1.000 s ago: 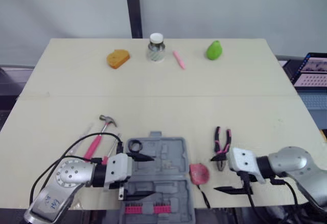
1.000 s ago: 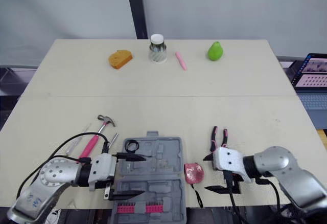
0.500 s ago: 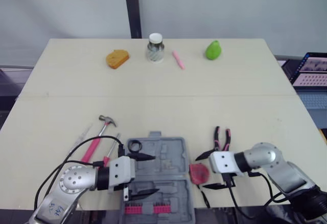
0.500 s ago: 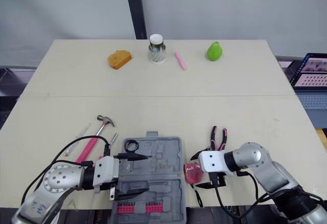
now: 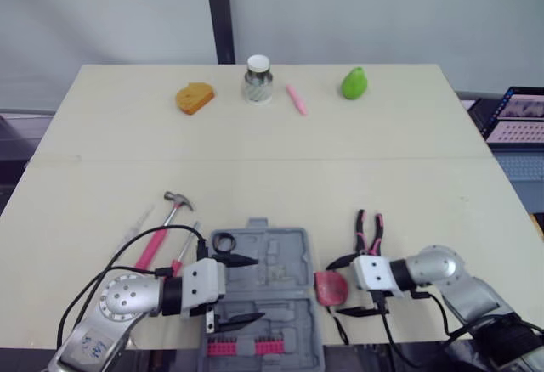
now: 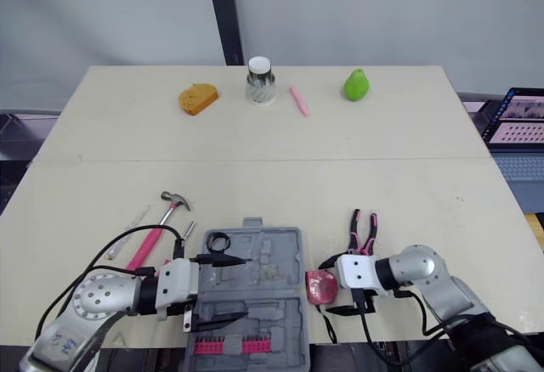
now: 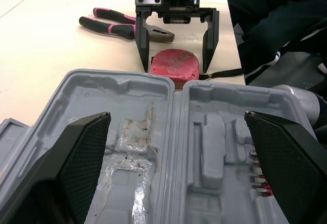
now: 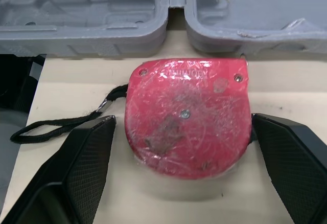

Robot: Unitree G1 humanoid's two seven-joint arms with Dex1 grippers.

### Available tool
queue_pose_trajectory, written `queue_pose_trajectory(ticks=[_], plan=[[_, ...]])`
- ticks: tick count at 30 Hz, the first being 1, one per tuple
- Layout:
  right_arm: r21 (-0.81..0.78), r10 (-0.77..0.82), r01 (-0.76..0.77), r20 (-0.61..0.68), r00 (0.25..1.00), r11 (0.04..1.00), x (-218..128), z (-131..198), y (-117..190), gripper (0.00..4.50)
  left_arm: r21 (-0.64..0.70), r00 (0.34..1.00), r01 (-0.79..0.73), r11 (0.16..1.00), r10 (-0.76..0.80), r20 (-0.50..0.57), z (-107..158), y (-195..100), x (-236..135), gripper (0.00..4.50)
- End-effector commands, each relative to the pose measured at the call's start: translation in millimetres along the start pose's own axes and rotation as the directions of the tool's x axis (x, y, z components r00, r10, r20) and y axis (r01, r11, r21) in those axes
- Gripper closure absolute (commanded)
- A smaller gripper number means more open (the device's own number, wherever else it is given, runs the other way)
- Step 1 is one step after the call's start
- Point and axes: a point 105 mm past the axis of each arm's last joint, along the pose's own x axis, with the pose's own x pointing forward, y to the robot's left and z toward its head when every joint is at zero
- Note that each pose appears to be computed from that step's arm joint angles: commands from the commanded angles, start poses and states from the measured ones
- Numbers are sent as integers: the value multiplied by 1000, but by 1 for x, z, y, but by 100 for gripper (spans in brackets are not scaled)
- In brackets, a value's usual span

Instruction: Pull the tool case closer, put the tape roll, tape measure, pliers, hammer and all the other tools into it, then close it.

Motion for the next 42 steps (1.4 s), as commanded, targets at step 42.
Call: queue_pose_trajectory(ticks=[42], plan=[[-33, -37, 29, -279, 959, 999, 13, 101, -69, 162, -83, 955, -297, 951, 297, -6, -13, 12, -18, 0]])
